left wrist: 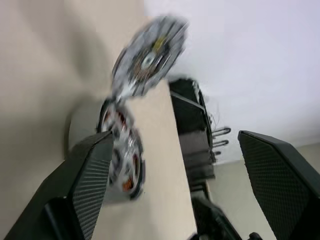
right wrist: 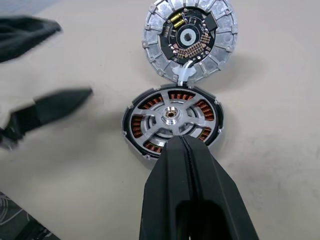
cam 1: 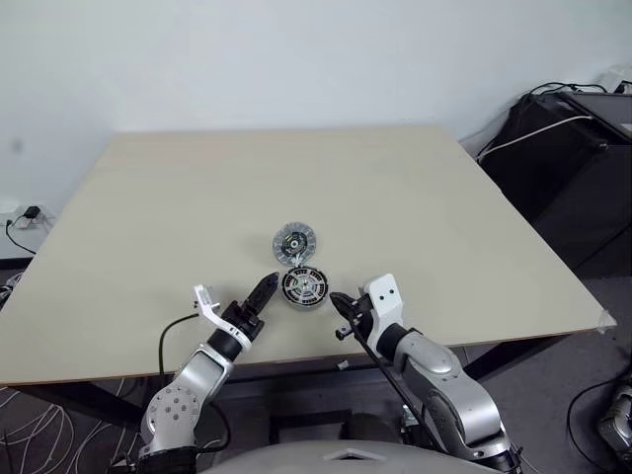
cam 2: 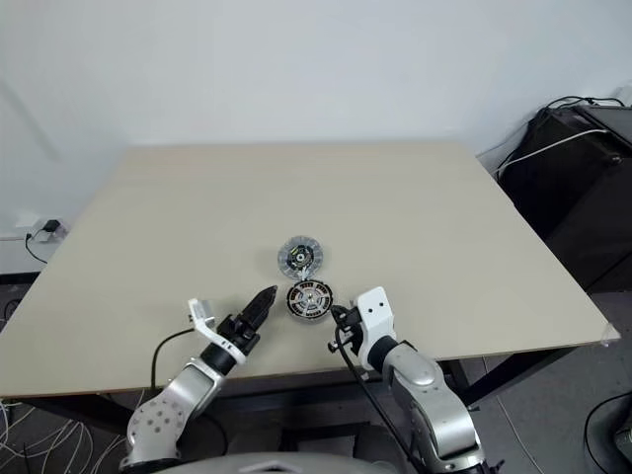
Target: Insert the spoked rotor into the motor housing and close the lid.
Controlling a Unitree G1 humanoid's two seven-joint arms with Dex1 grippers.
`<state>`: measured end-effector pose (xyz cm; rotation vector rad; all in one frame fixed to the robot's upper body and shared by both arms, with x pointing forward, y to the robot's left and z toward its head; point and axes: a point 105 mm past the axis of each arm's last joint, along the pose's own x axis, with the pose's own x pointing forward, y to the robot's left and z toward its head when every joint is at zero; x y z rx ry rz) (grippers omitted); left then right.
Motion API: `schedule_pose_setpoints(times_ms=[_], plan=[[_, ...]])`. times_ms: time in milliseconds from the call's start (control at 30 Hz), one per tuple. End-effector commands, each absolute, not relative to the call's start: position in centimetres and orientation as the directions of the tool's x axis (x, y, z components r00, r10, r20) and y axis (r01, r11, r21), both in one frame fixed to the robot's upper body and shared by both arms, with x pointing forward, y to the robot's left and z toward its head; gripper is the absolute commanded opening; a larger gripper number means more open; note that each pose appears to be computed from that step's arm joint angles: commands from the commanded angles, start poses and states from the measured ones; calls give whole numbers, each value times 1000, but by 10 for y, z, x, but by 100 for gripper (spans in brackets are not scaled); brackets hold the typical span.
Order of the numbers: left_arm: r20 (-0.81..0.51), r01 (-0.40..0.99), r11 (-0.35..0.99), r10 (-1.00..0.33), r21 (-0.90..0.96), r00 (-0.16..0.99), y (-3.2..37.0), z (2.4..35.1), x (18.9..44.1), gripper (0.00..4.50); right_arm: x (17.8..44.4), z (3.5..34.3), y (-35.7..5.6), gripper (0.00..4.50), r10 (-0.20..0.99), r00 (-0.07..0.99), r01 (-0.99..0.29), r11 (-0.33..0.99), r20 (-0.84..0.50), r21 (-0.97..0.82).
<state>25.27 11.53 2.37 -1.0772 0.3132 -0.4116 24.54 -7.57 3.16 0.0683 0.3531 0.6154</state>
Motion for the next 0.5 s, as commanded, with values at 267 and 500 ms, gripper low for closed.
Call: schedule_pose_setpoints(times_ms=[267,500], plan=[[-111,391,854,-450,-342,886,138,14,248,195,267,37,-65,0,591,761,-573,806,-270,150],[-76,474,875,-482,-103,873,136,13,243,1,296,32,-51,0,597,747,-591,798,-294,117]])
